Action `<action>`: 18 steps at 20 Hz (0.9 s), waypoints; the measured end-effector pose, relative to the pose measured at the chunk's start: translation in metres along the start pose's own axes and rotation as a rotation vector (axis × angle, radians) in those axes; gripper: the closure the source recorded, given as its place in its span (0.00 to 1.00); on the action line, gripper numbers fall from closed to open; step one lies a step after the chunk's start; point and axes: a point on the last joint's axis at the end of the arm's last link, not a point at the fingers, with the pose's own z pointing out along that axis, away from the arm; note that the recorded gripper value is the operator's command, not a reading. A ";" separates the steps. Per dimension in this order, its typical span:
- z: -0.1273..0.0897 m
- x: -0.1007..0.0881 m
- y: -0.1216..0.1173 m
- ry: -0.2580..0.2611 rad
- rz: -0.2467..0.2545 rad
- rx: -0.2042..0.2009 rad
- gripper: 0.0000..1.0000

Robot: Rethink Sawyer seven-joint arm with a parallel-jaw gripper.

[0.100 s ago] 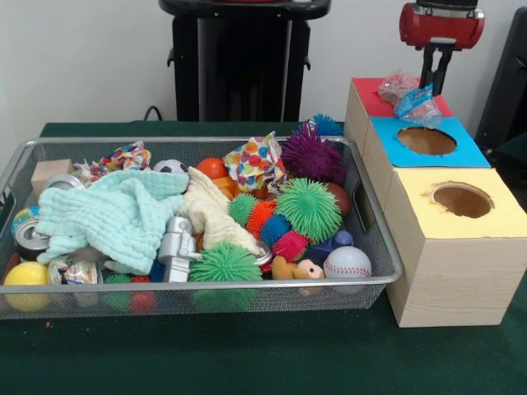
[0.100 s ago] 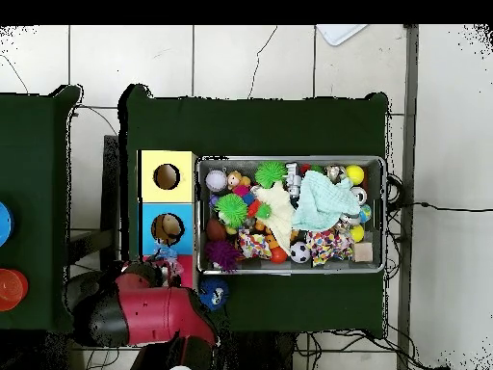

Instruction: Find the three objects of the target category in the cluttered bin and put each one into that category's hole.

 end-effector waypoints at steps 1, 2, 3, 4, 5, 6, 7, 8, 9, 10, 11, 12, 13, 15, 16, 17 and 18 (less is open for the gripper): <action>0.000 0.000 0.000 -0.001 -0.001 0.000 1.00; 0.000 0.000 0.000 -0.001 -0.001 0.000 1.00; 0.000 0.000 0.000 -0.001 -0.001 0.000 1.00; 0.000 0.000 0.000 -0.001 -0.001 0.000 1.00; 0.000 0.000 0.000 -0.001 -0.001 0.000 1.00; 0.000 0.000 0.000 -0.001 -0.001 0.000 1.00; 0.000 0.000 0.001 -0.001 -0.002 0.000 1.00; 0.000 0.000 0.001 -0.001 -0.002 0.000 1.00; 0.001 -0.001 0.001 -0.001 -0.003 0.000 1.00; 0.001 -0.001 0.001 -0.002 -0.003 0.000 1.00; 0.002 -0.003 0.002 -0.004 -0.004 0.000 1.00; 0.002 -0.005 0.002 -0.006 -0.005 0.000 1.00; 0.003 -0.007 0.003 -0.008 -0.006 0.000 1.00; 0.003 -0.012 0.005 -0.012 -0.008 0.000 1.00; 0.004 -0.015 0.005 -0.015 -0.009 0.000 1.00; 0.005 -0.022 0.008 -0.018 -0.013 -0.001 1.00; 0.006 -0.024 0.009 -0.018 -0.015 -0.001 1.00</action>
